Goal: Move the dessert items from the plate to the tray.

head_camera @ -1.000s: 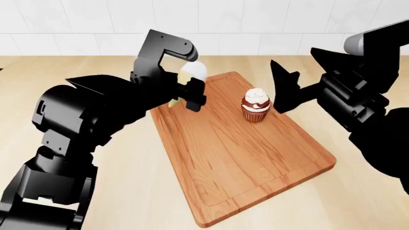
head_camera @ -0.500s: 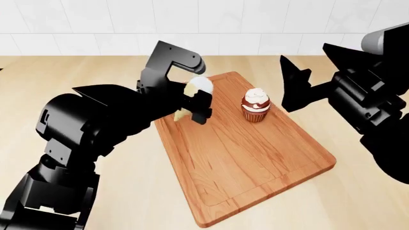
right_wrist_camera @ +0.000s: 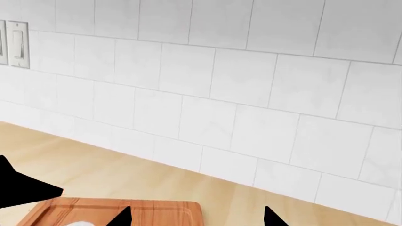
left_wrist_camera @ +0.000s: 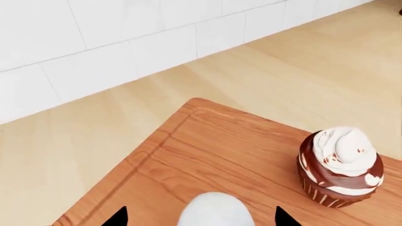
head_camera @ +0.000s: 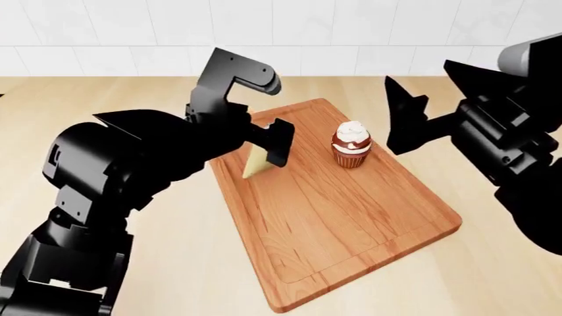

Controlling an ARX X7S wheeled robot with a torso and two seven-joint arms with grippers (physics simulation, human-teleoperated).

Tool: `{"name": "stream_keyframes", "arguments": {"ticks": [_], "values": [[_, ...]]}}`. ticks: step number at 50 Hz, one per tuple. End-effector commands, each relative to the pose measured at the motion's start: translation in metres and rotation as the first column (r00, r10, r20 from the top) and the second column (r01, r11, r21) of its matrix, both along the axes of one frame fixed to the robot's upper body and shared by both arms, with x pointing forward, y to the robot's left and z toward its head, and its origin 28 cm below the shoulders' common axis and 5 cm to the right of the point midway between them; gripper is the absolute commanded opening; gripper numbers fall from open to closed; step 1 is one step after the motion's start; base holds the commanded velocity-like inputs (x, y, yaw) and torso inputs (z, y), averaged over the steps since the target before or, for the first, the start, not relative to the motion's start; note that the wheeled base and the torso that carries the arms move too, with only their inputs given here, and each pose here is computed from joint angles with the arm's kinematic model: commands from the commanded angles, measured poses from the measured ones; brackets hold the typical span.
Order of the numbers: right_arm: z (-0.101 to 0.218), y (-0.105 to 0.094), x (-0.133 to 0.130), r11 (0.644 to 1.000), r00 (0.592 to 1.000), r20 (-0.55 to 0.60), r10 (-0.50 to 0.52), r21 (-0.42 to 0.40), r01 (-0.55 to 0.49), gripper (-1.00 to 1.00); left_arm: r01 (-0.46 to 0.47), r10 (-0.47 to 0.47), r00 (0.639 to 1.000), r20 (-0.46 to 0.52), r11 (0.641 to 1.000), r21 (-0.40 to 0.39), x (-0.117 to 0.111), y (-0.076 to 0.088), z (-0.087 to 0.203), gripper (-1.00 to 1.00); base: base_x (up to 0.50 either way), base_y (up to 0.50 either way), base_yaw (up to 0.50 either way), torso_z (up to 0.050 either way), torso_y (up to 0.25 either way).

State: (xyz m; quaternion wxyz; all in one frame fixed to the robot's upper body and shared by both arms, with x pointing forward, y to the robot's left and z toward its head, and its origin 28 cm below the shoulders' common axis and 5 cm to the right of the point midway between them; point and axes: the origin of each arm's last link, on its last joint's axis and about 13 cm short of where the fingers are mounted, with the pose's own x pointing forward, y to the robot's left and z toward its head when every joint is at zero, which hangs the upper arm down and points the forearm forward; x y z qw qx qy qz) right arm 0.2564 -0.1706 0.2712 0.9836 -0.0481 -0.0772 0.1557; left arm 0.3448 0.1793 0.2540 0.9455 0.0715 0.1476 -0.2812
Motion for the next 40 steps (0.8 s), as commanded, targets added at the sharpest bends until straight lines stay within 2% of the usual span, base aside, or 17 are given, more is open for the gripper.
{"name": "stream_keyframes", "arguments": {"ticks": [1,12,19,25,31,40], "values": [[0.004,-0.001,-0.001,1.000,1.000,0.011,-0.007,-0.003,0.007,1.00,0.005,-0.004,1.000,0.030,0.999,-0.043,-0.002,0.003,0.015,1.00,0.00,0.00,0.00,0.000,0.000],[0.009,0.001,-0.001,1.000,1.000,0.020,-0.007,-0.010,0.007,1.00,0.023,-0.015,0.997,0.073,0.994,-0.105,-0.012,0.010,0.034,1.00,0.00,0.00,0.00,0.000,0.000],[0.022,0.002,-0.009,0.999,0.998,0.056,-0.008,-0.034,0.010,1.00,0.018,0.004,0.990,0.139,0.988,-0.154,-0.022,0.026,0.058,1.00,0.00,0.00,0.00,0.000,0.000],[0.038,0.001,-0.029,0.998,0.996,0.087,-0.014,-0.055,0.019,1.00,-0.004,0.035,0.982,0.184,0.986,-0.165,-0.029,0.039,0.070,1.00,0.00,0.00,0.00,0.000,0.000],[0.043,0.000,-0.045,0.997,0.995,0.098,-0.032,-0.065,0.039,1.00,-0.021,0.055,0.977,0.206,0.986,-0.165,-0.037,0.049,0.075,1.00,0.00,0.00,0.00,0.000,0.000],[0.039,-0.004,-0.064,0.995,0.993,0.096,-0.069,-0.065,0.076,1.00,-0.086,0.118,0.976,0.184,0.981,-0.173,-0.040,0.062,0.067,1.00,0.00,0.00,0.00,0.000,0.000]]}}
